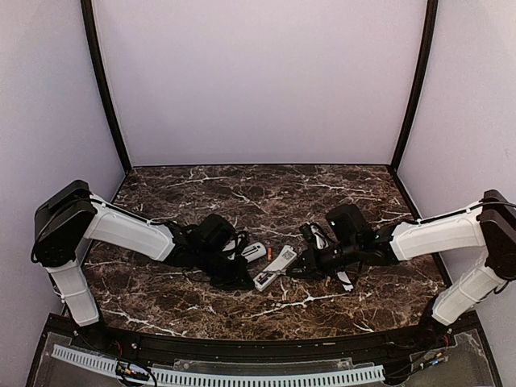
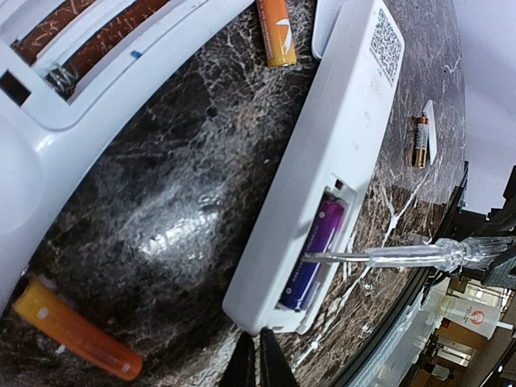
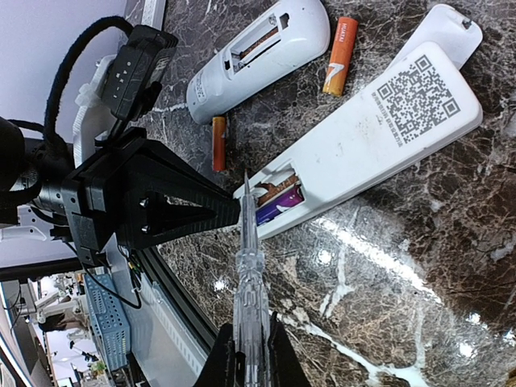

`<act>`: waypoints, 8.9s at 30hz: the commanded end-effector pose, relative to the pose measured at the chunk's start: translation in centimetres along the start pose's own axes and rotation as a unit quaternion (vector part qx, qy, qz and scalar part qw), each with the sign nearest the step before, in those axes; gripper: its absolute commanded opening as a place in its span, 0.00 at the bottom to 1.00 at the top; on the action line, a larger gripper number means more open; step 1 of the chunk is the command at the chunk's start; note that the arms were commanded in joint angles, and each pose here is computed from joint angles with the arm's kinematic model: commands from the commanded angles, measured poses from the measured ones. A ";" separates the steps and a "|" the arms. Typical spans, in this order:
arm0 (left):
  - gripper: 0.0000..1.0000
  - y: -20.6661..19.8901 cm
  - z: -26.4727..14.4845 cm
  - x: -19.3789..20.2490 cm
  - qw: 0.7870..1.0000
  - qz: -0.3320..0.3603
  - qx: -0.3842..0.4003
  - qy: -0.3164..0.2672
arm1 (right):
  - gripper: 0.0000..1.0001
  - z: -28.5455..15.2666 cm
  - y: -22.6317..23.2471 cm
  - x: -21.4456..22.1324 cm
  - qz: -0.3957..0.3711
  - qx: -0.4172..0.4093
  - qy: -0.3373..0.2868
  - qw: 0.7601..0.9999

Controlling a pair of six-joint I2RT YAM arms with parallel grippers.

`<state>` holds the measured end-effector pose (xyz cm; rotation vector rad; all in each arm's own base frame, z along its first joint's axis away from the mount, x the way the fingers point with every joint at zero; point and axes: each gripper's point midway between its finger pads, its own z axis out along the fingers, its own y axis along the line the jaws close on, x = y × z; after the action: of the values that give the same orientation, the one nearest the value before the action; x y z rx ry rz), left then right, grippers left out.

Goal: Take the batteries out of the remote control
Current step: Remove the battery from the remote control without the battery cover, then adjust the remote control without the battery cover at the center of the board, then remove the battery from the remote control.

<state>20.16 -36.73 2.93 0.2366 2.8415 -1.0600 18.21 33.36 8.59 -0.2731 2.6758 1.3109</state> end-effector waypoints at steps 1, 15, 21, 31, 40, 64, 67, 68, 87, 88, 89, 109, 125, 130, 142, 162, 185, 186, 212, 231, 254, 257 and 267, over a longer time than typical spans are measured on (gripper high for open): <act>0.05 0.0 -0.7 -0.7 1.000 0.007 -0.007 -0.017 | 0.00 0.1 1.3 -0.7 -0.013 -0.015 -0.006 1.000; 0.38 -1.7 -3.6 -3.0 0.997 0.042 -0.011 -0.059 | 0.00 -4.4 0.1 -3.0 -0.035 0.068 -0.078 0.994; 0.58 -2.3 -4.2 -3.9 0.996 0.056 -0.010 -0.068 | 0.00 -7.5 -2.1 -3.9 -0.004 0.106 -0.118 0.987; 0.74 -2.9 -2.7 -4.4 0.995 0.081 0.018 -0.052 | 0.00 -10.3 -6.1 -2.7 0.049 0.158 -0.147 0.975; 0.74 -2.7 -1.6 -4.1 0.996 0.086 0.019 -0.033 | 0.00 -9.8 -7.1 -1.8 0.060 0.155 -0.140 0.976; 0.66 -3.4 1.4 -0.7 0.994 0.081 0.053 0.051 | 0.00 -3.5 -3.1 -4.3 -0.021 0.061 -0.066 0.996; 0.65 -3.9 2.0 -0.3 0.993 0.085 0.058 0.062 | 0.00 -2.5 -2.5 -4.3 -0.034 0.056 -0.052 0.997; 0.65 -4.3 2.1 -0.2 0.992 0.088 0.062 0.064 | 0.00 -2.2 -2.3 -4.2 -0.038 0.055 -0.047 0.997; 0.64 -7.4 3.7 0.0 0.986 0.110 0.101 0.080 | 0.00 0.3 0.7 -1.6 -0.095 0.019 0.021 0.995; 0.64 -7.3 3.6 0.0 0.986 0.108 0.096 0.082 | 0.00 0.2 0.6 -1.6 -0.096 0.024 0.019 0.995; 0.64 -7.3 3.5 -0.3 0.987 0.108 0.089 0.077 | 0.00 0.0 0.5 -1.8 -0.098 0.031 0.014 0.995; 0.74 -5.0 -7.6 -4.3 0.988 0.143 -0.037 -0.040 | 0.00 -7.2 0.4 -4.8 -0.139 0.115 -0.086 0.980; 0.69 -3.9 -4.9 -9.7 0.970 0.230 -0.084 -0.011 | 0.00 -7.5 -1.0 -0.3 -0.161 0.127 -0.022 0.979; 0.67 -2.1 -3.7 -9.6 0.969 0.225 -0.100 0.001 | 0.00 -6.3 -1.7 -0.2 -0.170 0.144 0.001 0.975; 0.54 0.1 -2.0 -9.0 0.969 0.217 -0.119 0.023 | 0.00 -5.3 -1.8 0.6 -0.196 0.153 0.044 0.968; 0.50 -0.7 -1.2 -7.4 0.974 0.207 -0.072 0.054 | 0.00 -6.4 -1.2 1.3 -0.186 0.154 0.040 0.970; 0.46 -0.5 0.1 -6.7 0.974 0.207 -0.051 0.075 | 0.00 -5.6 -2.7 1.7 -0.176 0.186 0.067 0.964; 0.46 -0.5 0.2 -6.7 0.974 0.206 -0.050 0.075 | 0.00 -5.7 -2.7 1.6 -0.177 0.188 0.066 0.964; 0.45 -0.9 1.9 -6.2 0.979 0.182 -0.017 0.093 | 0.00 -2.7 -3.7 3.0 -0.109 0.164 0.110 0.974; 0.33 -0.8 2.7 -5.0 0.977 0.181 -0.025 0.110 | 0.00 -2.8 -4.0 2.2 -0.033 0.120 0.051 0.991; 0.59 -5.9 0.8 -6.9 0.992 0.089 0.080 0.030 | 0.00 -3.1 -4.0 1.5 -0.034 0.120 0.031 0.992; 0.61 -5.6 1.2 -6.8 0.993 0.081 0.077 0.032 | 0.00 -3.1 -3.9 1.4 -0.037 0.119 0.030 0.992; 0.63 -4.3 3.0 -6.7 0.995 0.062 0.062 0.051 | 0.00 -2.7 -3.7 1.0 -0.043 0.114 0.027 0.992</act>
<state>26.19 -42.32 5.03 0.4926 2.7793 -1.2364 17.36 28.92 7.59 -0.4061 2.7959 0.9995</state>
